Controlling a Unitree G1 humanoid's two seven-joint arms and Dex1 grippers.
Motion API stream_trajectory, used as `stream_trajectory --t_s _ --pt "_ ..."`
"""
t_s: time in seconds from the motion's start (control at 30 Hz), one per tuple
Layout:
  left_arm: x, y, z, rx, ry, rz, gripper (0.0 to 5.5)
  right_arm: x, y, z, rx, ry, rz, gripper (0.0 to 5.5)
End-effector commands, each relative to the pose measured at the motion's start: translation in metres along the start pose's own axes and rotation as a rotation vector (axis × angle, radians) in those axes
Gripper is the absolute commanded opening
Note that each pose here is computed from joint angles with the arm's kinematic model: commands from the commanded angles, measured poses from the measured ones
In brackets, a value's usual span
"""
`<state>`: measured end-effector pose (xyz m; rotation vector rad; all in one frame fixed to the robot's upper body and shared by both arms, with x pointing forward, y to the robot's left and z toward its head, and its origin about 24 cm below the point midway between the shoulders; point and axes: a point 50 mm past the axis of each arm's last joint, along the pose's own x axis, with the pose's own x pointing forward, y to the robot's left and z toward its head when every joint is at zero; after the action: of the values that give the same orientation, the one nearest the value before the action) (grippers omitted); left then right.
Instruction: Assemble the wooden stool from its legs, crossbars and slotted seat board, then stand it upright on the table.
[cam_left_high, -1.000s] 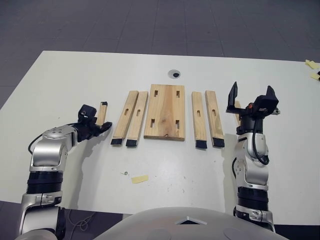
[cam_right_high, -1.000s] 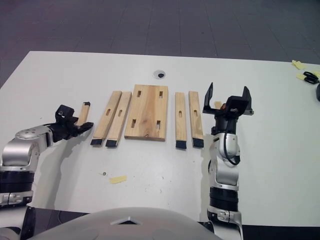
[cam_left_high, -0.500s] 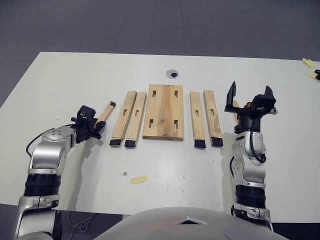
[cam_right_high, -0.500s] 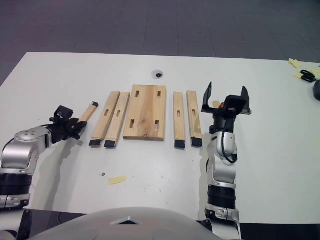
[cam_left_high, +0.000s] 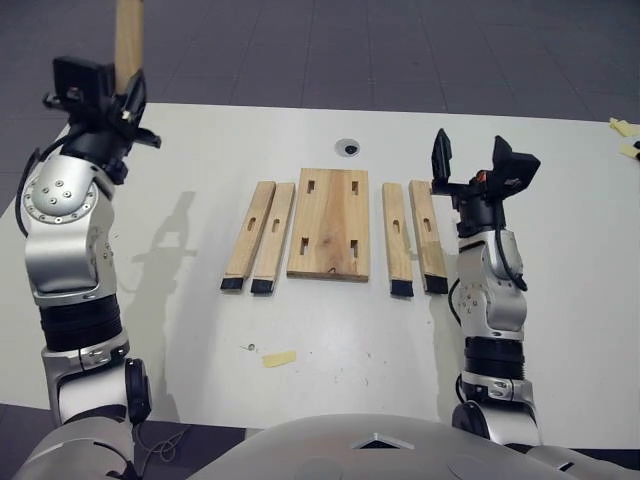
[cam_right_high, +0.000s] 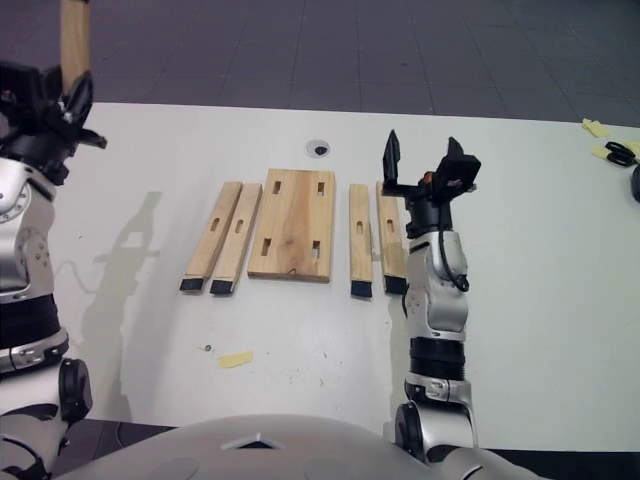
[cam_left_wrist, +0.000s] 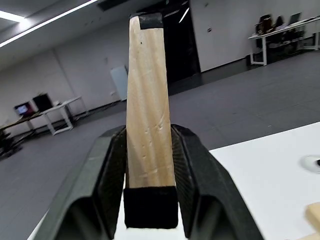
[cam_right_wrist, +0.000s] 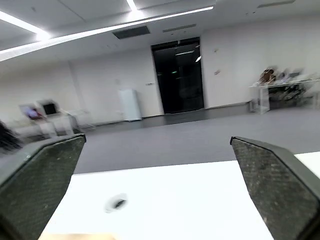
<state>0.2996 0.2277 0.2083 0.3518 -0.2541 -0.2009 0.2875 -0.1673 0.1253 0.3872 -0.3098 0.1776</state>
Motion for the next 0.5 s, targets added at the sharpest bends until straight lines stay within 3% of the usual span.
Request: stream_trajectory --t_s 0.03,0.17,0.33,0.5 --pt "0.01 -0.05 0.005 0.022 -0.066 -0.307 1.28 -0.001 0.035 0.021 0.246 -0.003 0.257 5.4" --pt "0.013 -0.087 0.017 -0.033 -0.152 -0.485 1.28 -0.028 0.068 0.019 0.403 0.114 0.532 5.4" --pt "0.007 -0.111 0.022 -0.016 -0.2 -0.591 1.28 -0.013 0.071 0.0 0.501 0.182 0.427 5.4" --pt "0.002 -0.119 0.02 0.005 -0.195 -0.655 1.28 0.004 0.081 0.008 0.612 0.128 0.418 5.4"
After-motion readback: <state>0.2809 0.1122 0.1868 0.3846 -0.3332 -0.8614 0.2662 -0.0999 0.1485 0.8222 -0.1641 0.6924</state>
